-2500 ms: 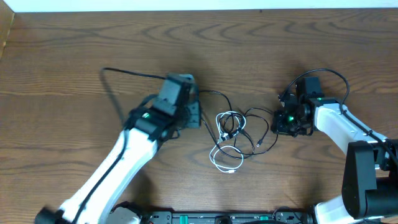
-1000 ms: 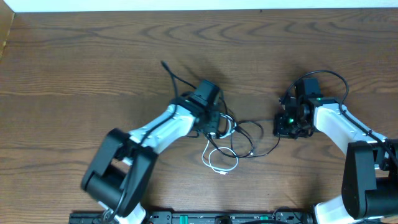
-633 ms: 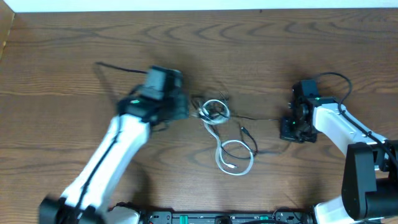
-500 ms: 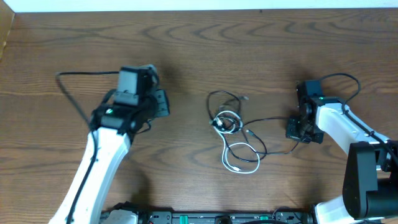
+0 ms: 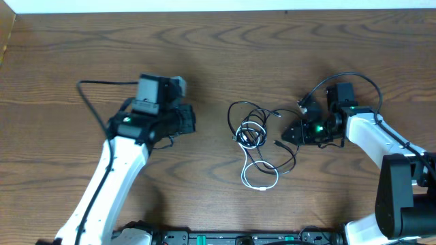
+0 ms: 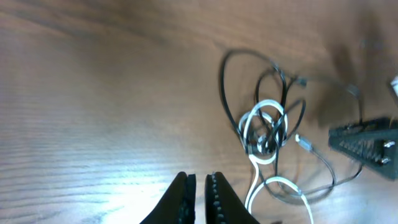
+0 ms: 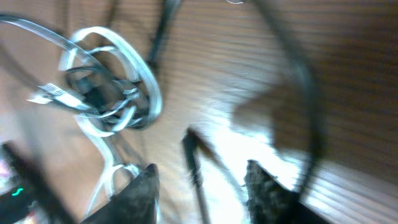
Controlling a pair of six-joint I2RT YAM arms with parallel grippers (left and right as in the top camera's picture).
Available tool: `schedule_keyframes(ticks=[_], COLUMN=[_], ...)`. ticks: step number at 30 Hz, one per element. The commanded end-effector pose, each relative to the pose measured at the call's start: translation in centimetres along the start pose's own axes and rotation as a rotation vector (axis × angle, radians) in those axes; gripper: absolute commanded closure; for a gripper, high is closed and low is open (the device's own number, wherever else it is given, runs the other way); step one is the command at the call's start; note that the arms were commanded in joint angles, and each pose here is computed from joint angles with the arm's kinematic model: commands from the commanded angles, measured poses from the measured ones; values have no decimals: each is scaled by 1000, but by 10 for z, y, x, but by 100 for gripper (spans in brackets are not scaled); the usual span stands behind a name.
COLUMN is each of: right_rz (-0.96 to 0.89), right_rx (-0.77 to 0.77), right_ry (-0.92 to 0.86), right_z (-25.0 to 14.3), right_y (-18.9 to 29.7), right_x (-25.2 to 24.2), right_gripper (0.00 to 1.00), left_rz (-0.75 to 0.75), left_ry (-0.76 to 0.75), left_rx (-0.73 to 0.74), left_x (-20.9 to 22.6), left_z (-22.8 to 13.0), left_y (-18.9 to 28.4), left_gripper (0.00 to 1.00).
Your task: Untangle cables
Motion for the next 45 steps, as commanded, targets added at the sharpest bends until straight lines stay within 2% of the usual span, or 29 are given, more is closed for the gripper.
schedule_keyframes(ticks=[1,4,6,7,11,15,18,21,24,29,37,40,43,45], right_rz=[149,131,51,-1,-402,-559,-546,-435,-338,-226,-225,-230,-224,-221], right_rx=[12,20,30,34,35,45,29,-45,-140,-221,-120,-85,-64,-52], right_ry=[92,111,79,52,-197,-320,-262,-76,25,120,246,269,278,268], right_z=[-3,-3,-4,-4,-11,-21,-14,10,24,32,25,26,28,30], right_y=[-5,-9,-12,-13,-7,3,13,40,60,68,32,13,-6,-19], right_x=[17,20,15,12,-21,-34,-26,6,33,58,72,73,72,69], right_gripper=[47,46,47,47,47,44,39,37,26,21,23,31,45,48], left_rz=[-21,-19,-18,-18,-14,-6,11,25,-8,-61,-36,-31,-30,-28], left_ry=[-34,-67,-89,-98,-141,-160,-127,-99,-109,-123,-114,-114,-113,-112], left_rx=[87,157,196,210,284,329,362,388,389,361,335,335,337,340], left_x=[-11,-20,-26,-28,-39,-44,-45,-47,-52,-65,-66,-66,-65,-64], left_z=[-8,-18,-24,-26,-40,-50,-56,-62,-63,-62,-61,-61,-62,-63], left_y=[-18,-37,-49,-53,-78,-95,-108,-123,-127,-130,-132,-132,-132,-132], left_gripper=[85,83,83,84,83,83,83,83,83,83,83,83,83,83])
Point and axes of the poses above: each gripper's point midway between its finger pads, its own y axis back along the fingers, its own x axis along the line the jaws close on, z = x × y, the point moved 8 cm from there along y, back along the fingers, and after that the axes turned 1 degree about y, right-handed, at the moved point
